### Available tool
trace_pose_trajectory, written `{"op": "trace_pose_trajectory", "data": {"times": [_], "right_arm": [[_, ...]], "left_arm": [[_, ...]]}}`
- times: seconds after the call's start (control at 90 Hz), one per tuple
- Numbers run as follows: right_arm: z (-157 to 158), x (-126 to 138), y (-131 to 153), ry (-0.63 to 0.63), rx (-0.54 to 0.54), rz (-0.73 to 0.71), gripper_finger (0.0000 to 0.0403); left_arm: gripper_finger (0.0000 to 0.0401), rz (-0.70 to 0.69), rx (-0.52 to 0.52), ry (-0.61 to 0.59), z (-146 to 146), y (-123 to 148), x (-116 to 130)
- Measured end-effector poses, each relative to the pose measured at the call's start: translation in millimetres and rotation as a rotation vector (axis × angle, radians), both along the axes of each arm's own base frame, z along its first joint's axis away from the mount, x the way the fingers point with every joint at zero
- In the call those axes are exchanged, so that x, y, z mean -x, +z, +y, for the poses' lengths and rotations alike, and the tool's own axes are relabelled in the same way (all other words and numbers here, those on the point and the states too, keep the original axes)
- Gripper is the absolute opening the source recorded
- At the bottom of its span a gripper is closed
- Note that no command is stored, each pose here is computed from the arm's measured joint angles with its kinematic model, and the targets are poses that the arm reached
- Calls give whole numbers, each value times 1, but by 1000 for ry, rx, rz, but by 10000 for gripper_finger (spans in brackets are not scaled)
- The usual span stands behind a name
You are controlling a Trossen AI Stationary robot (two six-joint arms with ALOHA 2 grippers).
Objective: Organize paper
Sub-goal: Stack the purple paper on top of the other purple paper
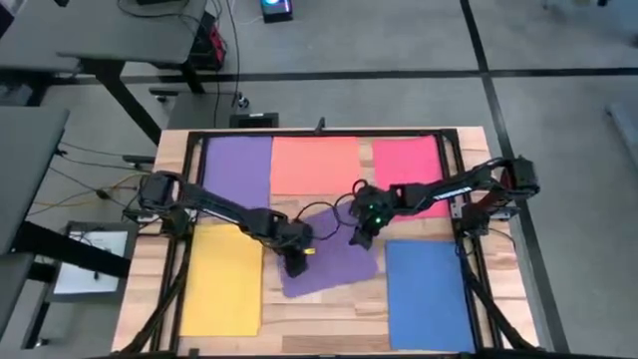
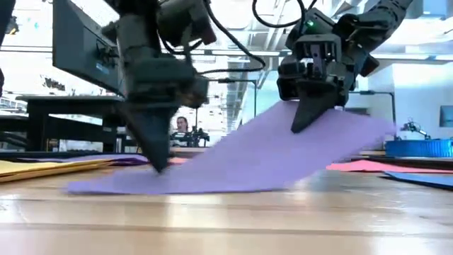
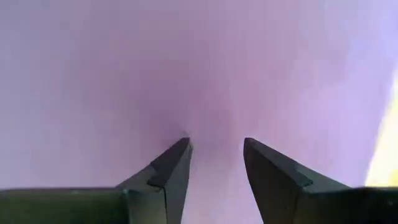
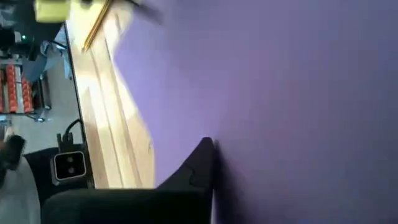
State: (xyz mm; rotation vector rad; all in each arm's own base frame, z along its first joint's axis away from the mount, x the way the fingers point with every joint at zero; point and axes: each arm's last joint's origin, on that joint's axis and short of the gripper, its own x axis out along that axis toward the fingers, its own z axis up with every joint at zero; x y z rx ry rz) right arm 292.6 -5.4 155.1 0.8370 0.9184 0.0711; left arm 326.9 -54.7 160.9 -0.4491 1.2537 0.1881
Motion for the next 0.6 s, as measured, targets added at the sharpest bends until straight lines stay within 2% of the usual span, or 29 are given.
{"op": "trace_pose_trajectory", "data": {"times": [0.178, 0.278, 0.4, 0.6], "right_arm": [[-4, 0, 0, -13, 1, 2, 1], [-4, -1, 1, -11, 6, -3, 0], [3, -11, 15, 50, 44, -77, 0], [16, -32, 51, 140, 161, -232, 0]], "left_arm": [[136, -33, -32, -89, 6, 57, 12], [136, -80, -40, -85, 19, 88, 24], [136, -201, -49, -48, 43, 124, 44], [141, -361, 74, -48, 93, 149, 65]]}}
